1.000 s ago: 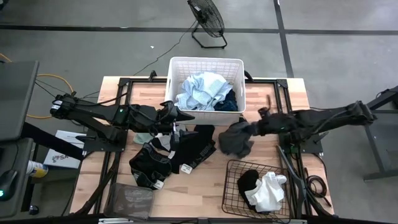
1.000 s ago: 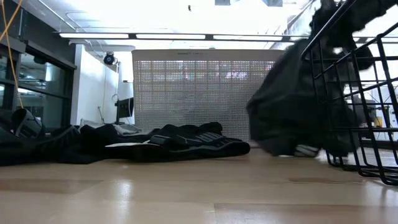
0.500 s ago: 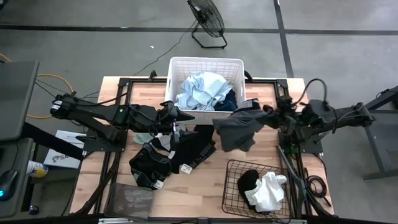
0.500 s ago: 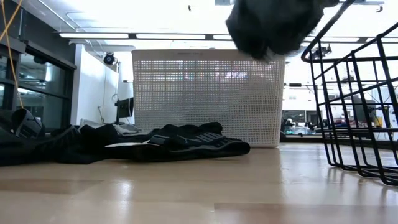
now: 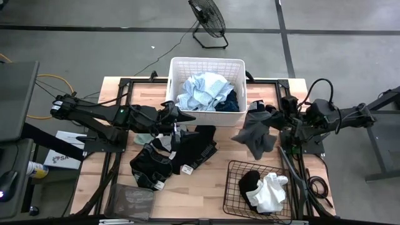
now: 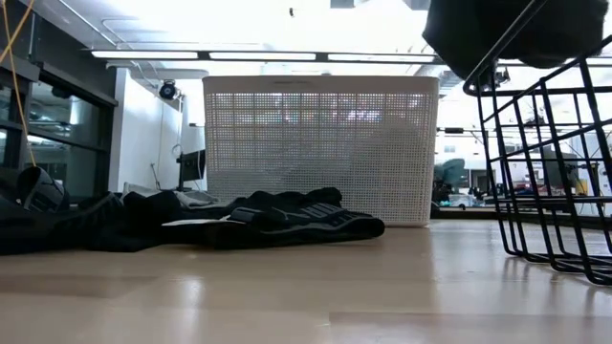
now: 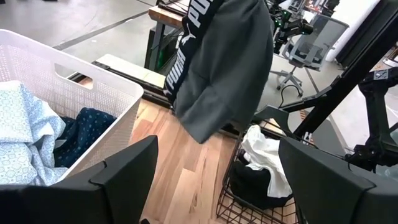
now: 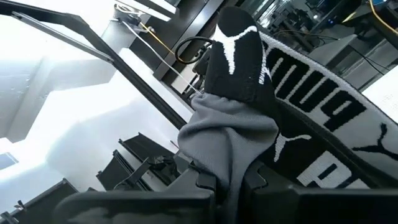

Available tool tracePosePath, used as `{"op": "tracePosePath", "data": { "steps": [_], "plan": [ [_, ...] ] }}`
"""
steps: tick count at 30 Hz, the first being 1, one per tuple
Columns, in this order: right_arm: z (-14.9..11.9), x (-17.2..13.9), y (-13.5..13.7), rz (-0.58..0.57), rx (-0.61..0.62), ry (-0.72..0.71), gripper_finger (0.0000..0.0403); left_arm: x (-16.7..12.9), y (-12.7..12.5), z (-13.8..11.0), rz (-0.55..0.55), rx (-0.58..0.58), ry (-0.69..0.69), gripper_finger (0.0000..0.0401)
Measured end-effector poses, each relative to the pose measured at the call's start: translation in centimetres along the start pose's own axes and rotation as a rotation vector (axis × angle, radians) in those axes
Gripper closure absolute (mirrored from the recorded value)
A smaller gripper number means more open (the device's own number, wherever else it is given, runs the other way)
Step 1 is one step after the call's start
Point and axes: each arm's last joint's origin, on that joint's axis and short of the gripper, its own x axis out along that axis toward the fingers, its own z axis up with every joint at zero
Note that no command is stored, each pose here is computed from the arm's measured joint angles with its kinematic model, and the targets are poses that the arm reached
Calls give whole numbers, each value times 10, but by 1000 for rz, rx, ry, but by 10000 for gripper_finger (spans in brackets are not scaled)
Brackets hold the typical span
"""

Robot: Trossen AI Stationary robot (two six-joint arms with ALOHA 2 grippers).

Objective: Pick & Place Cloths
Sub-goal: Put the gray boxer into the wire basket

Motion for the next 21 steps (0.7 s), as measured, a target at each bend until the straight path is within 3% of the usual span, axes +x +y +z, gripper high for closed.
{"op": "tracePosePath", "data": {
  "steps": [9,21],
  "plan": [
    [-2,0,1,55,16,64,398,0,0,0,0,-4,0,73],
    [-10,-1,7,224,197,317,398,0,0,0,0,-5,0,73]
  ]
}}
